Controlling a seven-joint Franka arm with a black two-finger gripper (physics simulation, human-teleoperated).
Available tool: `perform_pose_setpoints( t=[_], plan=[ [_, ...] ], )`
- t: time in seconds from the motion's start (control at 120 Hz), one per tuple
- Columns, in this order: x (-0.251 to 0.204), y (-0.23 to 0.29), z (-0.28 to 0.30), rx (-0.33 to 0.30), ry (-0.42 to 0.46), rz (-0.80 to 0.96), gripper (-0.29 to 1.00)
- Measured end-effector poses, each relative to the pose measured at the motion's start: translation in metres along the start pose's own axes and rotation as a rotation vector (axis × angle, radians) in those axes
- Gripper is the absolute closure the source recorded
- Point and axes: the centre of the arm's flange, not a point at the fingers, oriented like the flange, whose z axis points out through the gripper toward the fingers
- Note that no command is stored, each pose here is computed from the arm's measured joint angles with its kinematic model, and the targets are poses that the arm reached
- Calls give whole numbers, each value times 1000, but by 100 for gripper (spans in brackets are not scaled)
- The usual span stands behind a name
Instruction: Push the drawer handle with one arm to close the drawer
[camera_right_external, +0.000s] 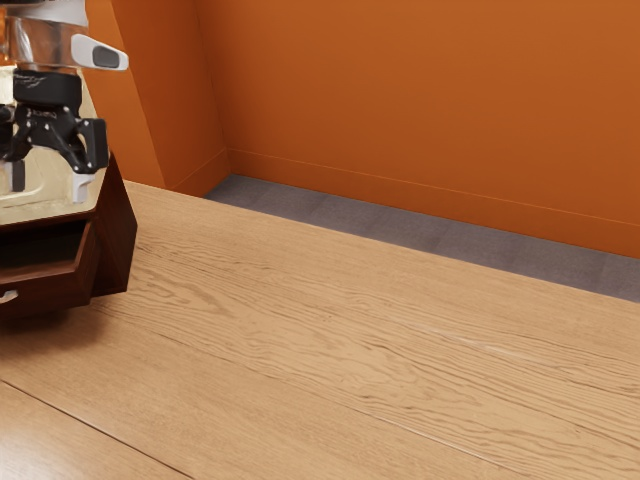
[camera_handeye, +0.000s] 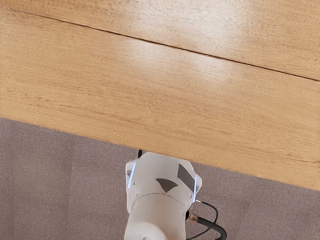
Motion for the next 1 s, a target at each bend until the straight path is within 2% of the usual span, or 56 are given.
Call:
perform_pose_setpoints(
  t=[0.125, 0.208, 0.342, 0.425, 0.475, 0.55, 0.625, 0.7, 0.892, 1.0],
  plan=[
    [21, -1, -11, -32, 145, -69, 0],
    [38, 3, -10, -62, 173, -108, 0],
    [26, 17, -20, -81, 204, -148, 37],
    [-2, 18, -23, -82, 228, -184, 54],
    [-15, 4, 6, -67, 192, -243, 60],
    [-17, -22, 82, -24, 100, -335, 67],
    [-14, -73, 166, -53, 3, -480, 71],
    [5, -117, 222, -91, -61, -590, 74],
    [13, -175, 276, -170, 6, -678, 77],
    [8, -200, 282, -156, 78, -657, 78]
  ],
)
